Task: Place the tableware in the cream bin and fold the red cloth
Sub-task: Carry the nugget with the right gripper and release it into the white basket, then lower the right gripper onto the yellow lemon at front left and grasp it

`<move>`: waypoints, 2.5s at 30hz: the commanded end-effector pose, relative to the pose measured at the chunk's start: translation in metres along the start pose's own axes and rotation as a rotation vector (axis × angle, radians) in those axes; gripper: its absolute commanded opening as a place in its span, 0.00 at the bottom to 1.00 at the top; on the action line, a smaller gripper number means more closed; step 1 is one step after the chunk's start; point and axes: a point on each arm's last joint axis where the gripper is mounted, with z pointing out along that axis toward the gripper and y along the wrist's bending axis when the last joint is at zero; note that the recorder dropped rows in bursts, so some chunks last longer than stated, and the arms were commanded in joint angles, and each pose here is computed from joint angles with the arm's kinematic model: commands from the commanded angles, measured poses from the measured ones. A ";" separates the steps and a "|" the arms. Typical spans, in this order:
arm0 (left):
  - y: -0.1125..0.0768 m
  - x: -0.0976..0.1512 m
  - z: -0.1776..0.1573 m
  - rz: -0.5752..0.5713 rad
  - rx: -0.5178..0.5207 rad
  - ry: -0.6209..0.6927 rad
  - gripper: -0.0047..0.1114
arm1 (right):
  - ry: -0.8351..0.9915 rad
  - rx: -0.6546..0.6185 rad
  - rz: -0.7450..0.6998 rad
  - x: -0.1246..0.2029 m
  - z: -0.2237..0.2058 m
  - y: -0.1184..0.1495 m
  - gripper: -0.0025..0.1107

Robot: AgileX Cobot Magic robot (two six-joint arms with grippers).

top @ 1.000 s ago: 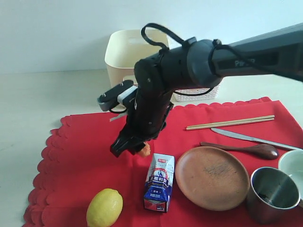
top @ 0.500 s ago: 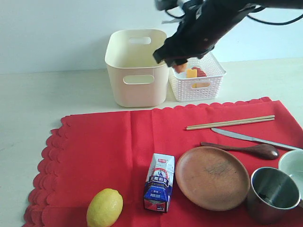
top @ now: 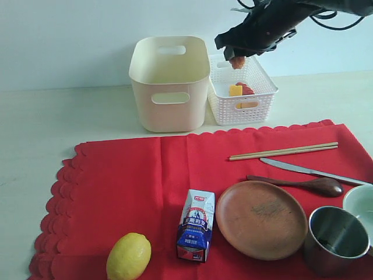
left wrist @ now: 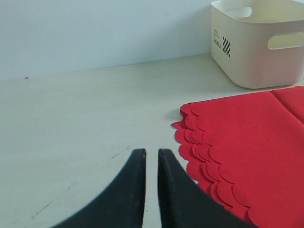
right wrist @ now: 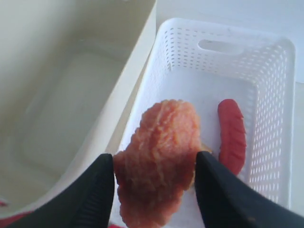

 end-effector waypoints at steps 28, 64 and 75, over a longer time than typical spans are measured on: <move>0.000 -0.001 0.000 0.010 0.003 -0.012 0.14 | -0.001 -0.006 0.002 0.008 0.100 -0.021 0.45; 0.000 -0.001 0.000 0.010 0.003 -0.012 0.14 | 0.115 -0.142 -0.077 -0.047 -0.070 0.024 0.64; 0.000 -0.001 0.000 0.010 0.003 -0.012 0.14 | 0.248 -0.292 -0.324 -0.007 -0.079 0.105 0.64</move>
